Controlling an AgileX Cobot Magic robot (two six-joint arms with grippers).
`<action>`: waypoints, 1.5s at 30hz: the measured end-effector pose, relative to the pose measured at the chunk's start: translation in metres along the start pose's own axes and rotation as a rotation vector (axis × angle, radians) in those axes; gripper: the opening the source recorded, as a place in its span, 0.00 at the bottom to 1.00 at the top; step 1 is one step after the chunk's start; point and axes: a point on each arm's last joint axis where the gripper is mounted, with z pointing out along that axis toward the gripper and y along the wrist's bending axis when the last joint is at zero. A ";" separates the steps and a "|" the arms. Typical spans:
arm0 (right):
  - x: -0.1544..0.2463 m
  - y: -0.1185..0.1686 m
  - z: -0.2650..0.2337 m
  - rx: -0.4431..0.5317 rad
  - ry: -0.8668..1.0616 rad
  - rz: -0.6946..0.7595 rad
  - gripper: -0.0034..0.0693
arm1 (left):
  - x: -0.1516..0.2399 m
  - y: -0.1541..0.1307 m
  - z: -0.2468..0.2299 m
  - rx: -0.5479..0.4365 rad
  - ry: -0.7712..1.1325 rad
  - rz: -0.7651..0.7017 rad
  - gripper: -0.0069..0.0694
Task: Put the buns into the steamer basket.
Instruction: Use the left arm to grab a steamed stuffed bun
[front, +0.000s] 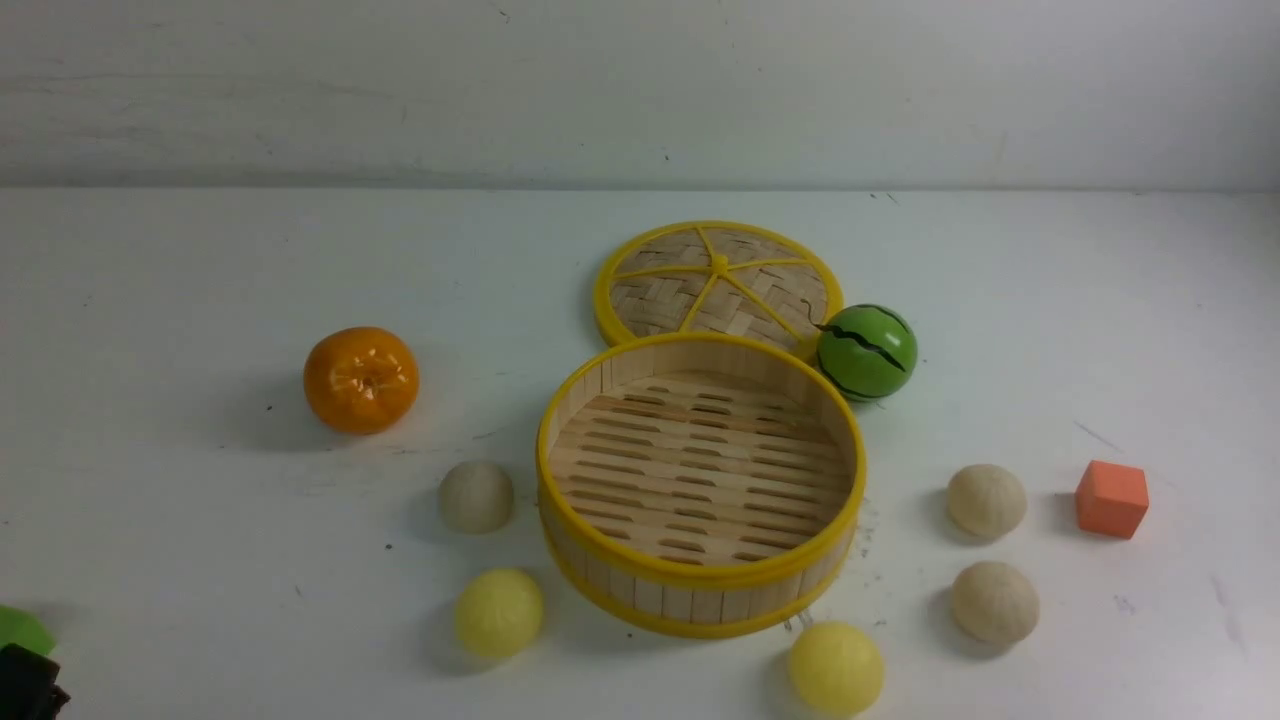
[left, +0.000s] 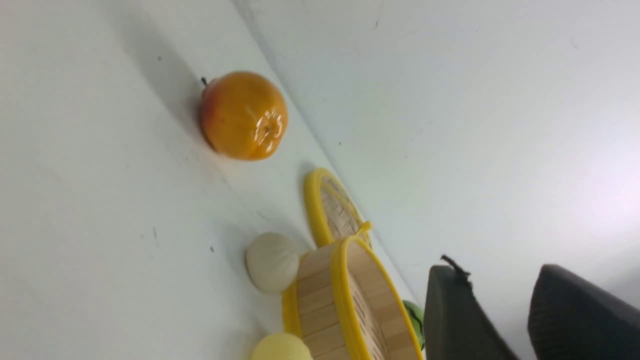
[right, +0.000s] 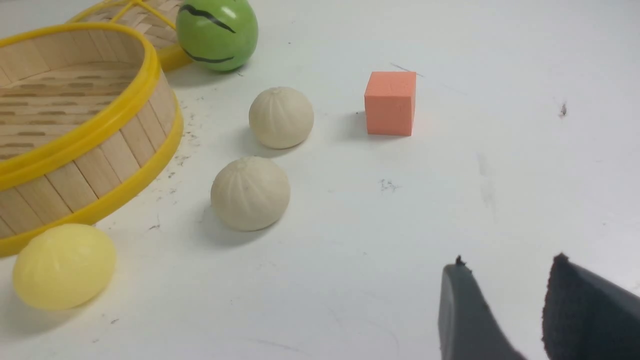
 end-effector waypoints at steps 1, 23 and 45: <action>0.000 0.000 0.000 0.000 0.000 0.000 0.38 | 0.000 -0.001 0.000 0.002 0.000 0.000 0.36; 0.000 0.000 0.000 0.000 0.000 0.000 0.38 | -0.021 -0.098 0.089 -0.376 1.040 0.583 0.07; 0.000 0.000 0.000 0.000 0.000 0.000 0.38 | 0.064 -0.104 0.260 -0.538 1.267 0.869 0.07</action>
